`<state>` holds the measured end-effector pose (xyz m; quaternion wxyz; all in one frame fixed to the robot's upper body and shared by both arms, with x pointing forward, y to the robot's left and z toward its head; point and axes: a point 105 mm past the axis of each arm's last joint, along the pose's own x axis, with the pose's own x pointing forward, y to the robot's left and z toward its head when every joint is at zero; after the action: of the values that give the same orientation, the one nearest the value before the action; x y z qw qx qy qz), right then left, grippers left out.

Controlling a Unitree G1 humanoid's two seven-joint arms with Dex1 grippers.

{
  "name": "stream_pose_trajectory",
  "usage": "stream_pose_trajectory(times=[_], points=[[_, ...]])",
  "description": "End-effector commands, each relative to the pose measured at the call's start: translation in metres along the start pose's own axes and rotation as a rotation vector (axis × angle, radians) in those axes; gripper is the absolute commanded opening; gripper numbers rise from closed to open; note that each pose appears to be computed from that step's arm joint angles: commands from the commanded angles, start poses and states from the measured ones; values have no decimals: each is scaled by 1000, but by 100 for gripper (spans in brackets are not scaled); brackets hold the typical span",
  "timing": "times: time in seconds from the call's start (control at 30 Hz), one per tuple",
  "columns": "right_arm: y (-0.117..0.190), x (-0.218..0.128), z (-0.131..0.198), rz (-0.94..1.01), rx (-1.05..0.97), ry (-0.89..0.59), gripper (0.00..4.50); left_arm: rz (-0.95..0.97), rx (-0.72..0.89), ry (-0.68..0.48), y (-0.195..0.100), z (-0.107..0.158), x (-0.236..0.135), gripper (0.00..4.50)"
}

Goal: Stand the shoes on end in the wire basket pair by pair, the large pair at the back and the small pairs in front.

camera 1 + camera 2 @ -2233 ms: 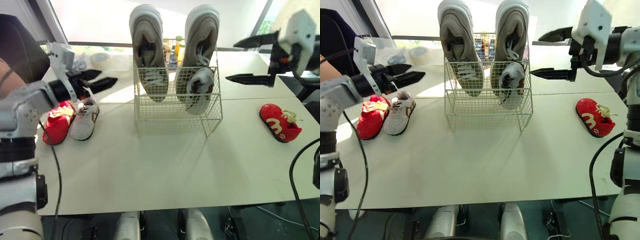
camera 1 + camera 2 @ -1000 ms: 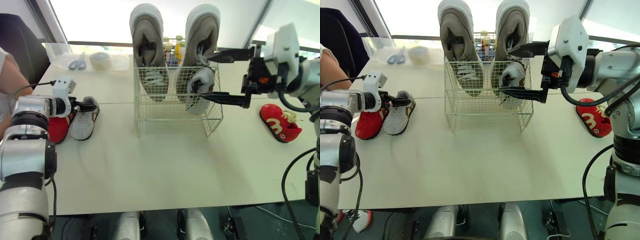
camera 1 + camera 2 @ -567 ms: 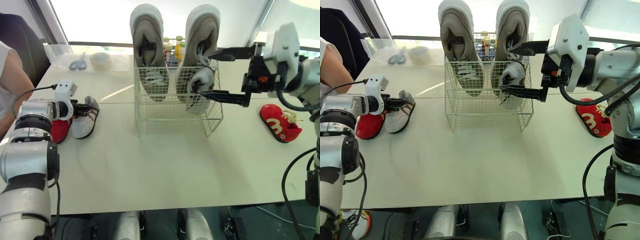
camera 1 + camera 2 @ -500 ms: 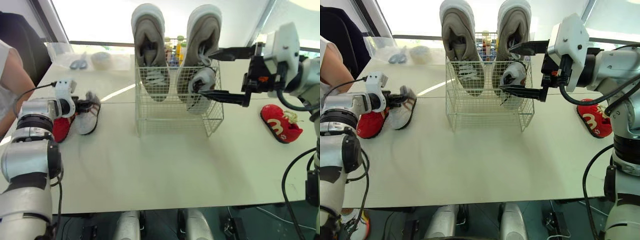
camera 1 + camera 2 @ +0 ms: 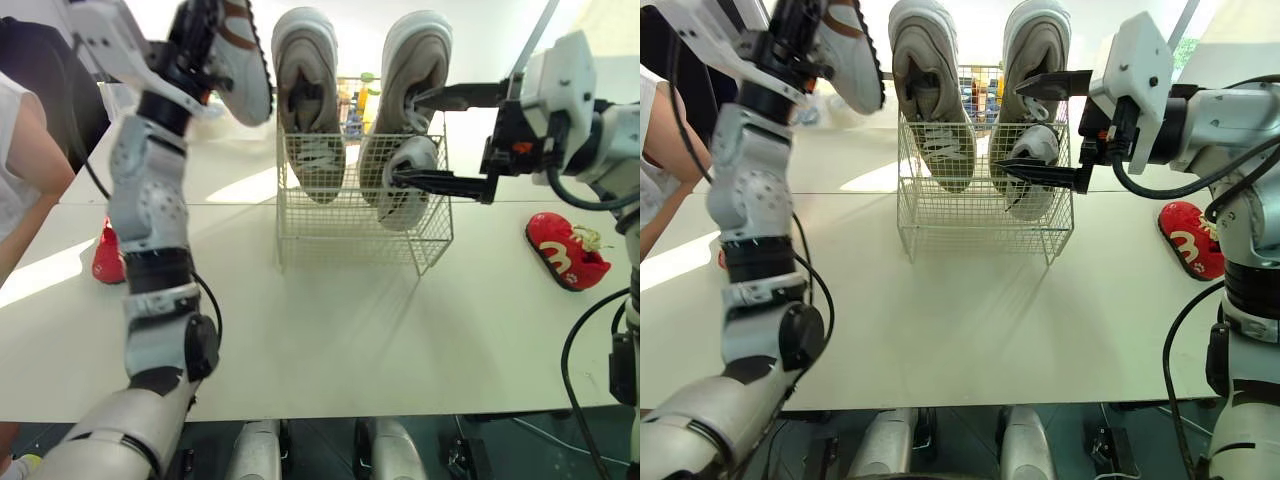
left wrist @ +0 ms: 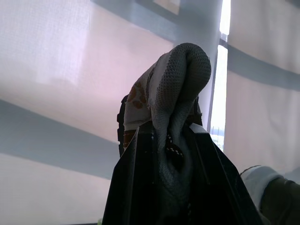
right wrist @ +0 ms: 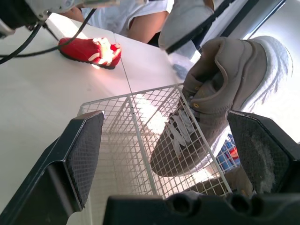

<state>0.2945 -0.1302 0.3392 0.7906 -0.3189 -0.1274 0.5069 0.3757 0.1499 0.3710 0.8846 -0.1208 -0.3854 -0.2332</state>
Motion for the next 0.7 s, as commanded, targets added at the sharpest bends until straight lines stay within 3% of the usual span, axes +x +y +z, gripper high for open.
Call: stream_pose_trajectory(times=[0.03,0.4,0.7], points=[[-6,-3,13,-19,-54,-26,450,-50,78,-119,-27,21,2,23],[-2,-3,15,-12,-43,-19,450,-108,185,-144,-80,-27,-21,23],[1,-2,17,-15,-33,-14,450,-145,359,-204,-97,-62,-36,23]])
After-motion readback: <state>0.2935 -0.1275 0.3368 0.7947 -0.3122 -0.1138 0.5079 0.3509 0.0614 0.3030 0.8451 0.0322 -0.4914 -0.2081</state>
